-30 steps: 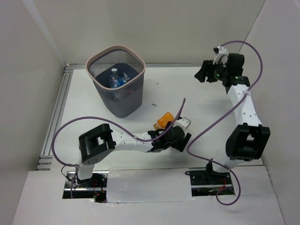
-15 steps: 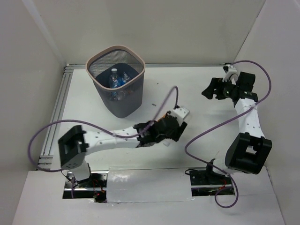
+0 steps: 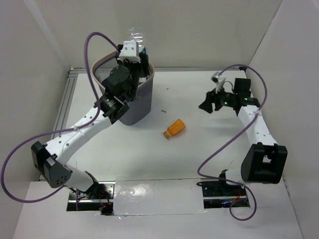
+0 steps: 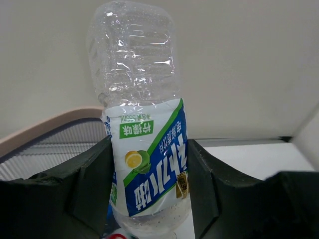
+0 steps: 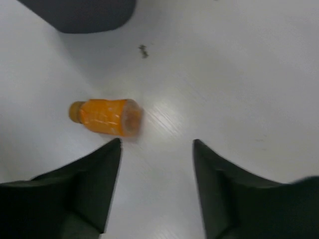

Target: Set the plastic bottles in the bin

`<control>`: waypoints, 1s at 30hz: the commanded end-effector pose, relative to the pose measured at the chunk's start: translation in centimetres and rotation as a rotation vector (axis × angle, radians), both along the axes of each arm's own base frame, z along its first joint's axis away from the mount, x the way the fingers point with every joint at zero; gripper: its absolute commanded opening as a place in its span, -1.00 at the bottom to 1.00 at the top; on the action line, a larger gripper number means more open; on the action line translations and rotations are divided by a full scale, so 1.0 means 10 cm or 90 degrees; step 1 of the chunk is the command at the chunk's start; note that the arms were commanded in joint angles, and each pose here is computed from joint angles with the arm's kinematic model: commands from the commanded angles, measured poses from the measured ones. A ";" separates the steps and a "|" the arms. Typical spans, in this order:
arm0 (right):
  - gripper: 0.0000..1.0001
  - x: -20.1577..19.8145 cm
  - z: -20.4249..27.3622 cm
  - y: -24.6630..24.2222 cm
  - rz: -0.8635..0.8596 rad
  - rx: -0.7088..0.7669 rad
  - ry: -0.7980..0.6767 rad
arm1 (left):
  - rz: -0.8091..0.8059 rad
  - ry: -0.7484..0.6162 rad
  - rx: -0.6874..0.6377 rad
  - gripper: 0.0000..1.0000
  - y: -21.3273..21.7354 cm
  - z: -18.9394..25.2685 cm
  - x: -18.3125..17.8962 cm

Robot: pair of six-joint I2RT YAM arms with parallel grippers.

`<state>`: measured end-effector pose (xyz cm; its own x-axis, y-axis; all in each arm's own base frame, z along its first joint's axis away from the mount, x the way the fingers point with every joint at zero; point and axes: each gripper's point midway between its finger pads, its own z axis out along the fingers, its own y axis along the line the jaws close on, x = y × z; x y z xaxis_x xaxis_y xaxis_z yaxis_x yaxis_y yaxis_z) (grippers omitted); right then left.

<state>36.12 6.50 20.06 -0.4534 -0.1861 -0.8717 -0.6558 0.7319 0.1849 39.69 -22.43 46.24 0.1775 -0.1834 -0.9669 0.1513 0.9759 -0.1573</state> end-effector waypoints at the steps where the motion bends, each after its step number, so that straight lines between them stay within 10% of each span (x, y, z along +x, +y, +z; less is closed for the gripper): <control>1: 0.55 -0.12 0.20 0.44 0.142 -0.099 -0.143 | 0.135 -0.002 0.010 -0.23 0.47 -0.04 0.39; 4: 0.78 -0.17 0.23 0.69 0.226 -0.145 -0.213 | 0.193 0.037 0.028 0.08 0.72 -0.23 0.58; 7: 0.91 -0.18 0.11 0.94 0.340 -0.198 -0.279 | 0.214 0.068 0.016 1.00 0.98 -0.26 0.69; 16: 0.98 -0.31 -0.74 1.18 0.628 -0.360 -0.324 | -0.097 0.090 0.041 1.00 0.49 0.01 -0.24; 21: 0.98 -0.28 -1.04 1.45 0.692 -0.412 -0.351 | -0.312 0.193 0.039 1.00 0.11 -0.97 -1.13; 30: 0.96 -0.49 -1.68 1.42 0.801 -0.492 -0.273 | -0.296 0.351 -0.049 0.97 0.19 -2.28 -1.76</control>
